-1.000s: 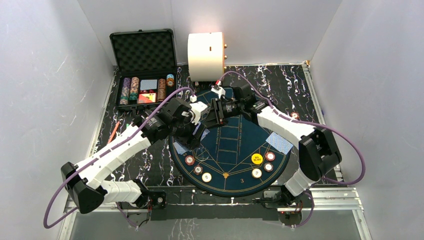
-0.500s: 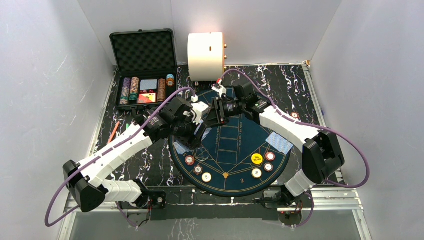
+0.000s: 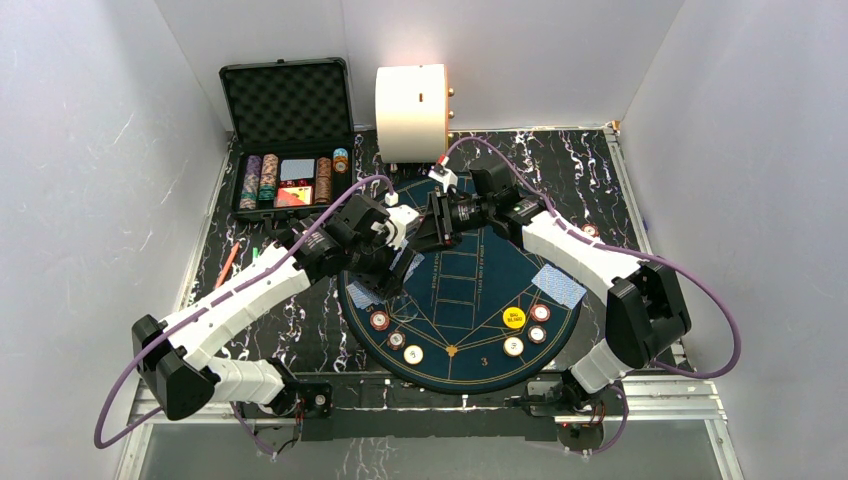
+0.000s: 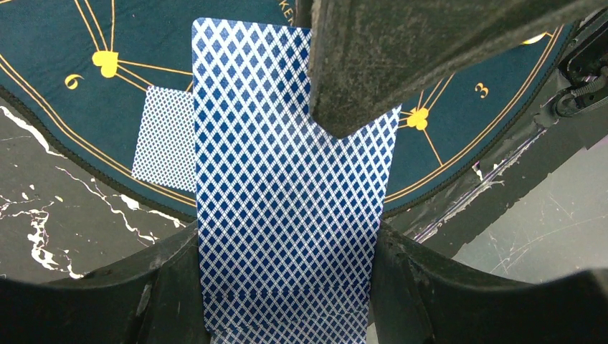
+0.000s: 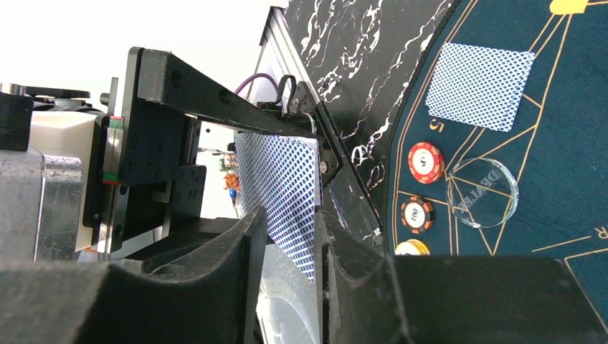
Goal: Distribute texas hold em gaming equipment
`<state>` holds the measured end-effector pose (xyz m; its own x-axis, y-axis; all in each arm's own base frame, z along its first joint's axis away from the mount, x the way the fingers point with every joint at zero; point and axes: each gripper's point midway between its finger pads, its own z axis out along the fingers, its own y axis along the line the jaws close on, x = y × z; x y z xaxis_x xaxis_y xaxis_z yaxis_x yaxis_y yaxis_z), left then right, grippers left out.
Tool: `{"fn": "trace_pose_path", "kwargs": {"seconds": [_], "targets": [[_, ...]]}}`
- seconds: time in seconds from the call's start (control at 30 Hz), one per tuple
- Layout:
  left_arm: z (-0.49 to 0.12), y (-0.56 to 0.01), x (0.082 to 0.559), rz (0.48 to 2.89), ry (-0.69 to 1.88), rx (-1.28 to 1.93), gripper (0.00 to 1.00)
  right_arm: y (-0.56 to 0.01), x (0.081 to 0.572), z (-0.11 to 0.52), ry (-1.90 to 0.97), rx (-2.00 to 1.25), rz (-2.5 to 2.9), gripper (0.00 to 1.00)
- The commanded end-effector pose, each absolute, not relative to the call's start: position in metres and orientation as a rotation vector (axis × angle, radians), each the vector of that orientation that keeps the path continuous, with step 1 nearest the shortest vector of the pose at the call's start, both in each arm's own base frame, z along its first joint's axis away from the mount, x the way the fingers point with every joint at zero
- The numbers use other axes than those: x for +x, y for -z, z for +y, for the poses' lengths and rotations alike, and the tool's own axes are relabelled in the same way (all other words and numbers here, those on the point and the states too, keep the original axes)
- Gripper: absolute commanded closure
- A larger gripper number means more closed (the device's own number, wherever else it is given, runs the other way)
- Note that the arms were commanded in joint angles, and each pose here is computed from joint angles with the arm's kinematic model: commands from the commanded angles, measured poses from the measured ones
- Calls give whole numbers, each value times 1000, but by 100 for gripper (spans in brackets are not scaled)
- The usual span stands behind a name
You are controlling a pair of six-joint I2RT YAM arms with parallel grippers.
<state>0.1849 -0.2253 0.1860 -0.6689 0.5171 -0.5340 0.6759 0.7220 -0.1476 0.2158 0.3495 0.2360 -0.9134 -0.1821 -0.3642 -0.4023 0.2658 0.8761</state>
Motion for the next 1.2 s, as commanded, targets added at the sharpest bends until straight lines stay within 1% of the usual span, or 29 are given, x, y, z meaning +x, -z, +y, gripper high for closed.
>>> {"fn": "trace_pose_path", "kwargs": {"seconds": [0.0,0.47,0.77,1.1,1.17], "targets": [[-225,-194,182,2442,480,908,100,-254,211,350,-1749,-583,2271,65],[-222,-194,181,2435,472,901,100,-261,211,344,-1687,-570,2284,83],[-222,-193,181,2432,474,899,100,-262,210,337,-1657,-558,2309,87],[-220,-193,181,2426,472,892,100,-268,211,333,-1667,-547,2304,100],[-219,-193,180,2426,470,891,100,-270,212,329,-1673,-534,2303,100]]}}
